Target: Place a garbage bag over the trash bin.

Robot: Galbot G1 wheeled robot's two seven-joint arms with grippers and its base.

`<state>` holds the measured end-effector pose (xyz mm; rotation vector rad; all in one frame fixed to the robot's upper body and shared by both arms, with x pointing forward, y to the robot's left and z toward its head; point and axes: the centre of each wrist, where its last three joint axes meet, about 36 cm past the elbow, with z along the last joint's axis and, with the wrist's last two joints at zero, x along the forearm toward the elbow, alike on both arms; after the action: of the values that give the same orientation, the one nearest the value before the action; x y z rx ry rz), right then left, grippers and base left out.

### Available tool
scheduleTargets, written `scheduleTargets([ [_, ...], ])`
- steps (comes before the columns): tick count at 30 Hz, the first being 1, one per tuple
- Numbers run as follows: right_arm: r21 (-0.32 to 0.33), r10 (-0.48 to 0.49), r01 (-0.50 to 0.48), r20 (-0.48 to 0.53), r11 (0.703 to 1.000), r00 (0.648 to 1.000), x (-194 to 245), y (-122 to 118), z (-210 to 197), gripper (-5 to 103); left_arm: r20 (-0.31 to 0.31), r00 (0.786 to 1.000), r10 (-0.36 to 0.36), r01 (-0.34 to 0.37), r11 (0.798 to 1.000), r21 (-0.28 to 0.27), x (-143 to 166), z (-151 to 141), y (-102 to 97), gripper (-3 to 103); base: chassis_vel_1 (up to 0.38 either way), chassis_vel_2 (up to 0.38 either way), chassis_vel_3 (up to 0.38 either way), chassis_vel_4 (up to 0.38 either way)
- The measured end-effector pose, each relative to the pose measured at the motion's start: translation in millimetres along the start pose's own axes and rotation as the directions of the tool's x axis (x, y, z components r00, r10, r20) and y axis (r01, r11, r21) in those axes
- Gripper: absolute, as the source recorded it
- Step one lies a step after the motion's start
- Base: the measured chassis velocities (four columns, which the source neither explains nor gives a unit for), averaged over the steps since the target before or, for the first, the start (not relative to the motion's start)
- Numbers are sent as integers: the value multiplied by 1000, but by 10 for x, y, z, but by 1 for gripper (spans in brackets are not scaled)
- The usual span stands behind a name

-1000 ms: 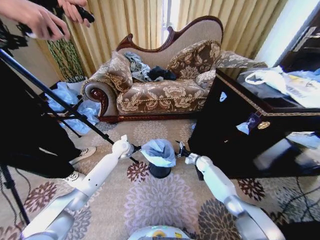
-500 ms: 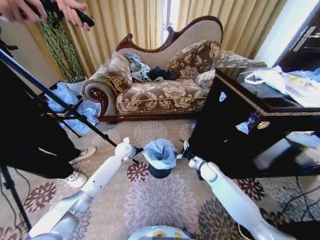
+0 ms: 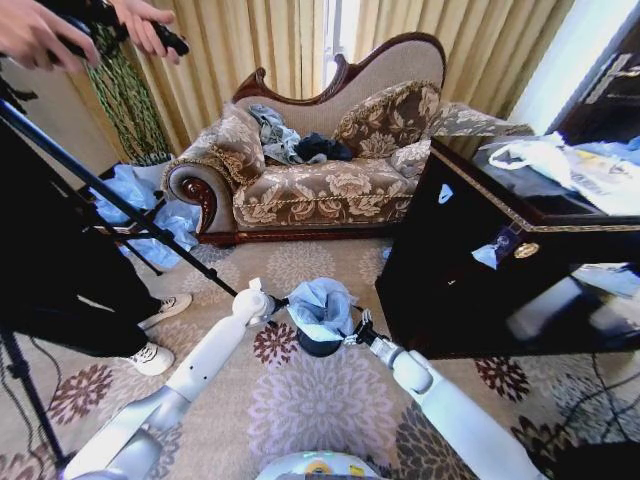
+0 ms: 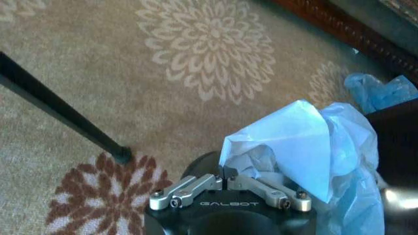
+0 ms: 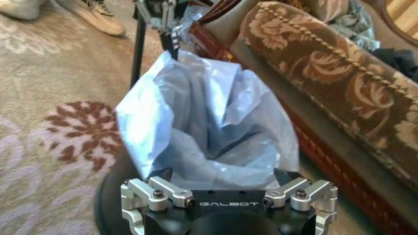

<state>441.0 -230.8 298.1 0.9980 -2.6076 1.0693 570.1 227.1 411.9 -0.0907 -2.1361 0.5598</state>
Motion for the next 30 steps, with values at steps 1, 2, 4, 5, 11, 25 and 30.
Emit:
scheduleTargets([
  [1,0,0,0,0,1000,1000,0,0,0,100,0,1000,0,0,1000,0,0,0,0,0,0,0,0,0],
  [2,-2,-5,5,-2,1000,1000,1,27,-1,100,0,1000,-2,2,1000,2,5,7,19,0,0,0,0,0],
  [4,-7,-17,17,-2,1000,1000,-15,95,-21,100,-2,1000,-9,9,1000,4,8,26,63,0,0,0,0,0],
  [5,-9,-21,21,0,1000,1000,-25,122,-27,100,-2,1000,-11,11,1000,5,6,34,76,0,0,0,0,0],
  [11,-20,-29,29,-6,999,1000,-86,260,-10,100,-5,1000,-23,23,1000,10,-23,90,158,0,0,0,0,0],
  [25,35,-15,16,-25,999,1000,-221,259,201,100,11,999,-39,39,999,23,-288,87,279,0,0,0,0,0],
  [30,62,-2,4,-29,998,1000,-277,171,262,100,30,999,-41,40,999,26,-336,27,290,0,0,0,0,0],
])
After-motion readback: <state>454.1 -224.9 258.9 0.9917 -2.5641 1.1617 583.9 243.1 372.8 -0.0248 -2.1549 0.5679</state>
